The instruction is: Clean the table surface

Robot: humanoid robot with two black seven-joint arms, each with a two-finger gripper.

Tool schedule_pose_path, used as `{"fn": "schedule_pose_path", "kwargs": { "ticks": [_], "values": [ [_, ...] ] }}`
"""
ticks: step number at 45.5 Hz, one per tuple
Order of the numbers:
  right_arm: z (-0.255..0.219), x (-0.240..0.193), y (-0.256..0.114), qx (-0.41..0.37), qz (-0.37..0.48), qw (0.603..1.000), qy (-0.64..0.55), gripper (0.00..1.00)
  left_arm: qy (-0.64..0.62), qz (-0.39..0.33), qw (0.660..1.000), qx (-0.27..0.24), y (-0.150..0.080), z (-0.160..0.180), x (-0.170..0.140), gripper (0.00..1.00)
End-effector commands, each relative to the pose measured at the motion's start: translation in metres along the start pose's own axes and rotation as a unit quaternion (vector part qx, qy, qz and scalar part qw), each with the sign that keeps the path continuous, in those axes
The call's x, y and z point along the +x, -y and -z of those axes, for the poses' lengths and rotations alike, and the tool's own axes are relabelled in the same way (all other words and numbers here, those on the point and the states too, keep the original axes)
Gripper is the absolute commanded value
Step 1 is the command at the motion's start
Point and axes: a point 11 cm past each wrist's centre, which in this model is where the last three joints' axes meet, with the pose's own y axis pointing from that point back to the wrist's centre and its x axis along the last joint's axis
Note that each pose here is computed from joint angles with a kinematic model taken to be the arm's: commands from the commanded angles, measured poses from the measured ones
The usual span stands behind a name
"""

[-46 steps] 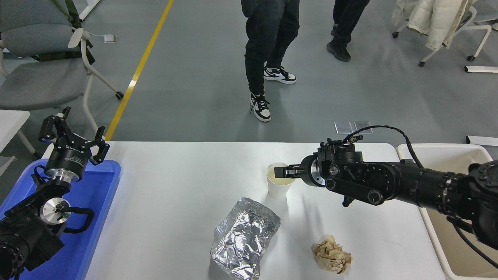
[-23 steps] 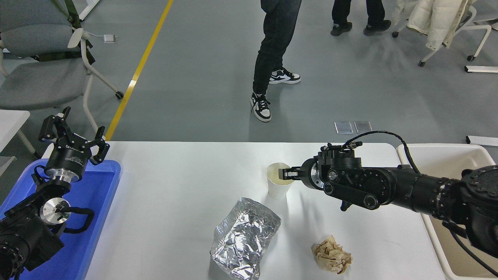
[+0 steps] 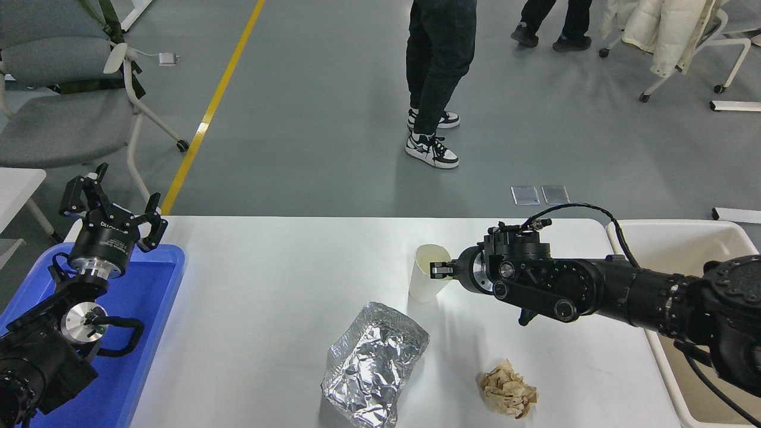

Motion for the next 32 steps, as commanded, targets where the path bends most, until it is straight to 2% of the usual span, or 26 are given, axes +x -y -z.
{"fn": "schedule_pose_path", "kwargs": {
  "ticks": [1, 14, 32],
  "values": [
    [-0.004, 0.028, -0.024, 0.023, -0.021, 0.999, 0.021, 0.0, 0.0, 0.0, 1.0, 0.0, 0.0, 0.0, 0.0, 1.0],
    [-0.028, 0.093, -0.087, 0.028, -0.084, 0.996, 0.005, 0.0, 0.0, 0.001, 1.0, 0.0, 0.0, 0.0, 0.0, 1.0],
    [-0.057, 0.122, -0.175, 0.033, -0.129, 0.991, -0.004, 0.0, 0.0, 0.001, 1.0, 0.0, 0.0, 0.0, 0.0, 1.0]
  ]
}}
